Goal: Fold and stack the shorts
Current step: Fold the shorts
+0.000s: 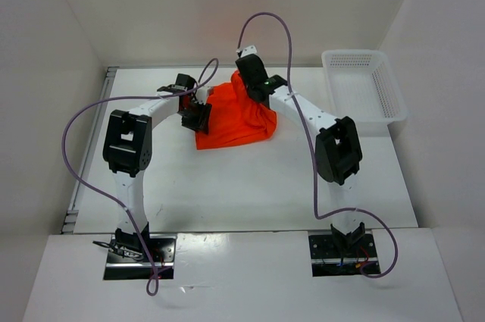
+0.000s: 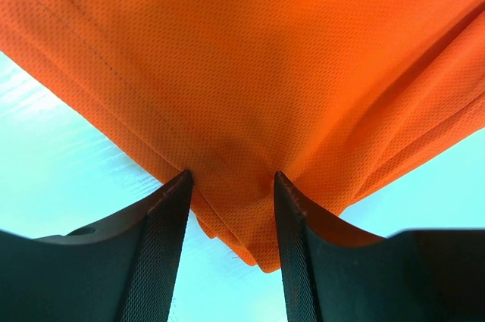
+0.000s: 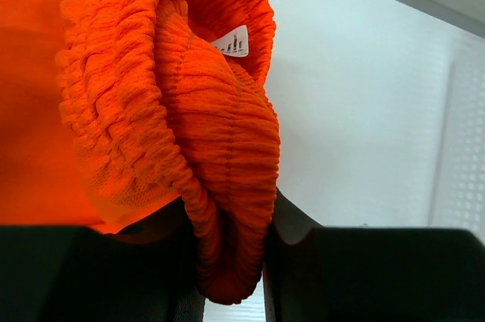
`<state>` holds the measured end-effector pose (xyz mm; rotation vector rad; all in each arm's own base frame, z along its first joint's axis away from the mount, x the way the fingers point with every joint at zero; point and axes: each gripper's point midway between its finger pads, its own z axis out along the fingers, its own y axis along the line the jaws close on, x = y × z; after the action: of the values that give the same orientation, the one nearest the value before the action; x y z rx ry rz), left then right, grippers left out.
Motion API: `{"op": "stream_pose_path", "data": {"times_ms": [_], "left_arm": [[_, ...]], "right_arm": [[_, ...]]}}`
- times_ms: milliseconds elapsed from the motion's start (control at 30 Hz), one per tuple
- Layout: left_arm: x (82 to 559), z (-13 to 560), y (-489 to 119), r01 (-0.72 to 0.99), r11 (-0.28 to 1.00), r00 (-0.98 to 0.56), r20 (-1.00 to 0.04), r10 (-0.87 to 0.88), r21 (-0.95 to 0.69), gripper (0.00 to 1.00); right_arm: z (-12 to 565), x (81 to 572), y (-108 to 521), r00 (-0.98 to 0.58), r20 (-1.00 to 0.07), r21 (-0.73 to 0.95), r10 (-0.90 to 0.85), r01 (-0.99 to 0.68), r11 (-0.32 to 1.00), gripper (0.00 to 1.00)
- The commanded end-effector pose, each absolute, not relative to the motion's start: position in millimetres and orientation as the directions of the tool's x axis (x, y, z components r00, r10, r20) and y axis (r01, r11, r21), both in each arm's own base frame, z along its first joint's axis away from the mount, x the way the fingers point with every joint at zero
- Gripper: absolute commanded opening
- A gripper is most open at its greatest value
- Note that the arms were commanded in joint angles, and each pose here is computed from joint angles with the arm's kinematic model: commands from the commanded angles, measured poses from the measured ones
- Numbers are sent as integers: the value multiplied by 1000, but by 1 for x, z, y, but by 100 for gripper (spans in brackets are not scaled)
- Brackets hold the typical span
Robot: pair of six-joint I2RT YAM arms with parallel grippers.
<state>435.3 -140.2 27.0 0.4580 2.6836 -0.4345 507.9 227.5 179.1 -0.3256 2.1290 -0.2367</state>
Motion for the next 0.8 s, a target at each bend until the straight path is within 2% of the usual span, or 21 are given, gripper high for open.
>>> {"op": "stream_pose_path", "data": {"times_ms": [0,133,367,467,667,767], "left_arm": [[425,21,-128,347,912,-893,-374,250,-218,55],[429,25,-119,329,919,-895,-382,230,-217,55],[439,60,-84,265,945,-888,-431,162,-191,55],[443,76,-71,239,954,-884,-446,138,-179,58],[436,83,-63,221,957,-893,-434,121,-189,59],[431,75,-54,196,961,-906,-411,102,-194,59]], "right_arm": [[225,496,286,-413,-869,-192,-272,-224,955,0],[205,471,322,-441,-847,-160,-298,-323,933,0],[179,466,334,-486,-823,-129,-295,-345,930,0],[176,466,342,-483,-823,-129,-300,-355,926,0],[166,470,354,-481,-822,-130,-306,-365,922,0],[166,471,361,-473,-826,-134,-307,-365,921,5]]}}
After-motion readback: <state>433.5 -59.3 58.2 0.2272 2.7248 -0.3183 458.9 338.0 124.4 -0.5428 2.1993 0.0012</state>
